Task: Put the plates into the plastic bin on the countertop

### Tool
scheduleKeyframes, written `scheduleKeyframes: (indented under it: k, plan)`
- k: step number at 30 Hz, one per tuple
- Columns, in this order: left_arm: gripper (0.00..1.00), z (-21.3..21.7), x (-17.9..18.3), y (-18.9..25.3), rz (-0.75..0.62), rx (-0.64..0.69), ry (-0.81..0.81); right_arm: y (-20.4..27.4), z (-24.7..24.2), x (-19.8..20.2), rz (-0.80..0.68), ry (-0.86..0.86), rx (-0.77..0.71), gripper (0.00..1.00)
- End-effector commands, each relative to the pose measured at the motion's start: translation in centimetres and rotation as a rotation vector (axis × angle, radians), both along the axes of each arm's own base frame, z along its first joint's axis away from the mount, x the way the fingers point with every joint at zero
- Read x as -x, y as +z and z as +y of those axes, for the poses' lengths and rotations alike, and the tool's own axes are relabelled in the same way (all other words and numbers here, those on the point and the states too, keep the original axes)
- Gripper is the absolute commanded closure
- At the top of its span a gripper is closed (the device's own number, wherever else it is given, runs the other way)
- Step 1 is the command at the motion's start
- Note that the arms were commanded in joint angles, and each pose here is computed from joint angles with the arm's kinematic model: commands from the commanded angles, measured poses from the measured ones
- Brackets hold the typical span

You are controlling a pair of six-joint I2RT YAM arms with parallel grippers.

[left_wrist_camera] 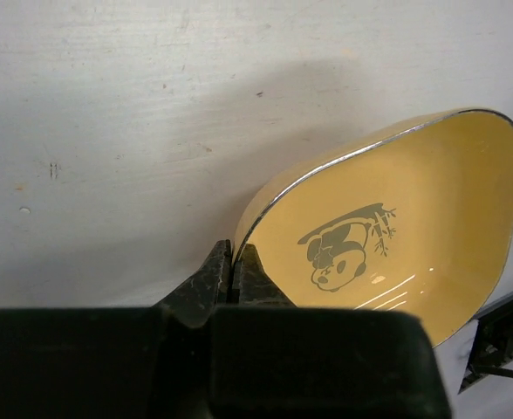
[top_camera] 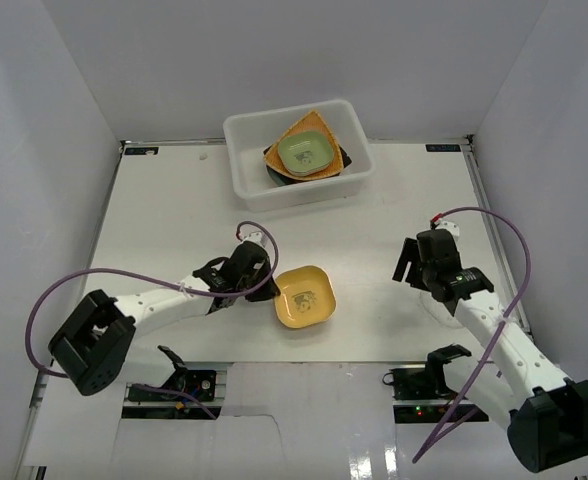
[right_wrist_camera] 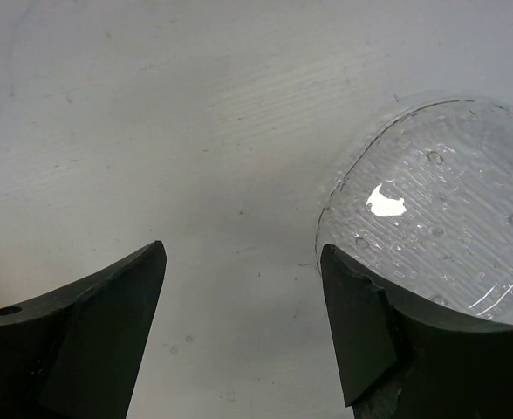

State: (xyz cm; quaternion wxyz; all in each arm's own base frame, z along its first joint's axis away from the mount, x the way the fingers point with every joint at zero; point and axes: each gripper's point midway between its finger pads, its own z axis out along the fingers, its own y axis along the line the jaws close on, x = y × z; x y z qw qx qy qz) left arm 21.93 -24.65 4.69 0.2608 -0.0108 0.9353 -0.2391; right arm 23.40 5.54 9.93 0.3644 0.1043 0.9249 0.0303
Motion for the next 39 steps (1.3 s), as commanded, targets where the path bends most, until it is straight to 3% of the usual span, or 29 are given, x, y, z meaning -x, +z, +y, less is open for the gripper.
scheduleKeyframes:
  k: [1, 8, 17, 20, 22, 29, 33, 37, 38, 39]
  plan:
    - [1.0, -0.3, -0.9, 4.5, -0.139, 0.083, -0.004, -2.6, -1.1, 0.9, 0.098, -0.077, 0.028, 0.22]
    - [1.0, 0.0, -0.8, 7.9, -0.217, 0.126, -0.017, -5.9, -2.1, 1.8, 0.239, -0.109, 0.101, 0.31]
    - [1.0, 0.1, -1.9, 12.0, -0.3, 0.146, 0.002, -8.4, -4.0, 1.7, 0.295, -0.147, 0.17, 0.46]
    - [1.0, 0.0, -3.0, 14.6, -0.35, 0.15, 0.032, -8.4, -3.5, 1.1, 0.281, -0.119, 0.156, 0.84]
    - [1.0, -0.1, -3.8, 15.4, -0.372, 0.138, 0.043, -7.6, -2.9, 0.3, 0.247, -0.086, 0.13, 0.92]
    - [1.0, -1.3, -9.5, 20.3, -0.451, 0.087, 0.114, -0.7, 1.3, -3.2, 0.013, 0.075, 0.023, 0.92]
    - [1.0, -1.3, -16.0, 25.0, -0.504, 0.111, 0.179, 3.9, 2.7, -4.7, -0.124, 0.147, -0.001, 0.92]
    - [1.0, -0.7, -22.5, 22.7, -0.43, 0.045, 0.221, 5.4, 4.7, -4.8, -0.177, 0.227, -0.047, 0.92]
    - [1.0, -1.2, -24.2, 25.5, -0.471, 0.078, 0.221, 5.5, 5.3, -4.7, -0.185, 0.245, -0.064, 0.92]
    - [1.0, -1.0, -26.1, 22.8, -0.429, 0.02, 0.229, 5.6, 5.7, -4.7, -0.196, 0.254, -0.075, 0.92]
